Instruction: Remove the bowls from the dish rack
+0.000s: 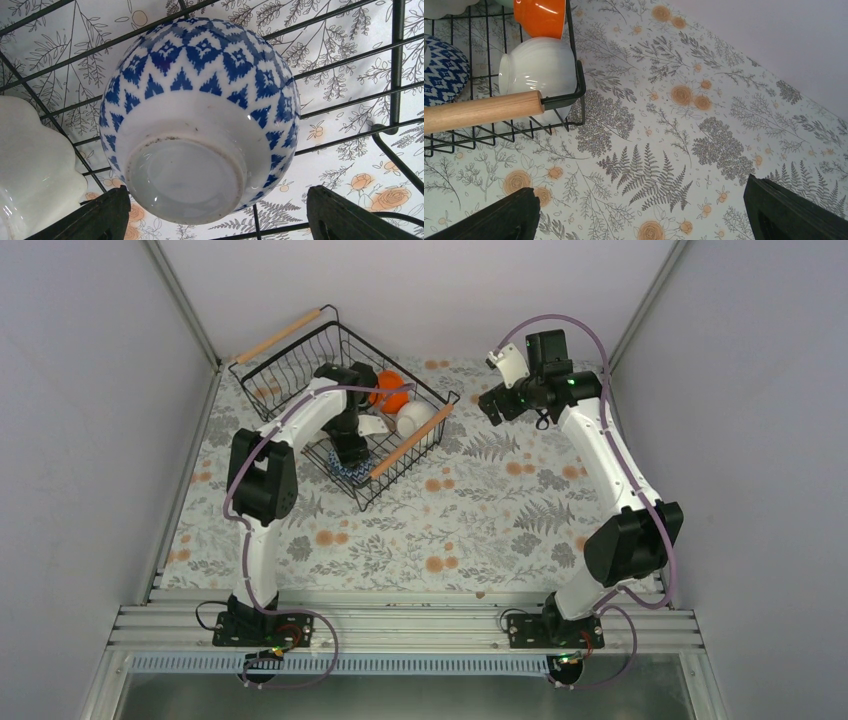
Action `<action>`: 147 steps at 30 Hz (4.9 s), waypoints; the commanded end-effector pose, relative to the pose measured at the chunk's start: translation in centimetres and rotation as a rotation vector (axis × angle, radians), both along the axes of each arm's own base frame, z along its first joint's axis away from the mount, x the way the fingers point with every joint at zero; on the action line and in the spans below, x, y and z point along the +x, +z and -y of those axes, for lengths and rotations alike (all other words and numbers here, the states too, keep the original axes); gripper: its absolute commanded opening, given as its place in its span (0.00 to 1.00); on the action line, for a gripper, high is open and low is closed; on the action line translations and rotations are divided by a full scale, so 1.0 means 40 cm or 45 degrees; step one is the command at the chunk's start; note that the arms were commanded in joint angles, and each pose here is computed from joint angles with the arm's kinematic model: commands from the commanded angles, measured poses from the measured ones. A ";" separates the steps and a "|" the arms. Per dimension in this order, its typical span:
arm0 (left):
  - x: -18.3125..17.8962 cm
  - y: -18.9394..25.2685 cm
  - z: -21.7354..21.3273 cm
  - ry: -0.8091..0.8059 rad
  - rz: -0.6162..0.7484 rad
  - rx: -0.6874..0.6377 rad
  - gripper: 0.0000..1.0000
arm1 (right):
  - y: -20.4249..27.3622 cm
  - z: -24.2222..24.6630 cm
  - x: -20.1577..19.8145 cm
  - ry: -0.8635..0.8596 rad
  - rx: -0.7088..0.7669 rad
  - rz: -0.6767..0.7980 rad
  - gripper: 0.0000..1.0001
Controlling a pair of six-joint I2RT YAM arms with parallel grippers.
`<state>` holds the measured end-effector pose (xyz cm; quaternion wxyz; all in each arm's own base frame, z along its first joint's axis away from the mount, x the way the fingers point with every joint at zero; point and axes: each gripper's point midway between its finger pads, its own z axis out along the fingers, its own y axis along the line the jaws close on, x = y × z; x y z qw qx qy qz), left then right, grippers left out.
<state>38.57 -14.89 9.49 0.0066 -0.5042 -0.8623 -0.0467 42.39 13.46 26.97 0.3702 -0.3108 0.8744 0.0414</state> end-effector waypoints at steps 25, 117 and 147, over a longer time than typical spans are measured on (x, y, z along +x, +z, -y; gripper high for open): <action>0.032 -0.036 0.038 -0.012 -0.023 -0.018 0.49 | -0.010 -0.002 -0.005 0.008 -0.021 0.007 1.00; 0.025 0.583 0.440 -0.113 0.376 -1.111 0.07 | 0.131 -0.333 -0.099 0.915 1.223 -0.539 0.04; 0.095 0.540 -0.101 0.324 1.189 -0.171 1.00 | -0.130 0.293 0.071 -0.287 0.064 -0.245 0.04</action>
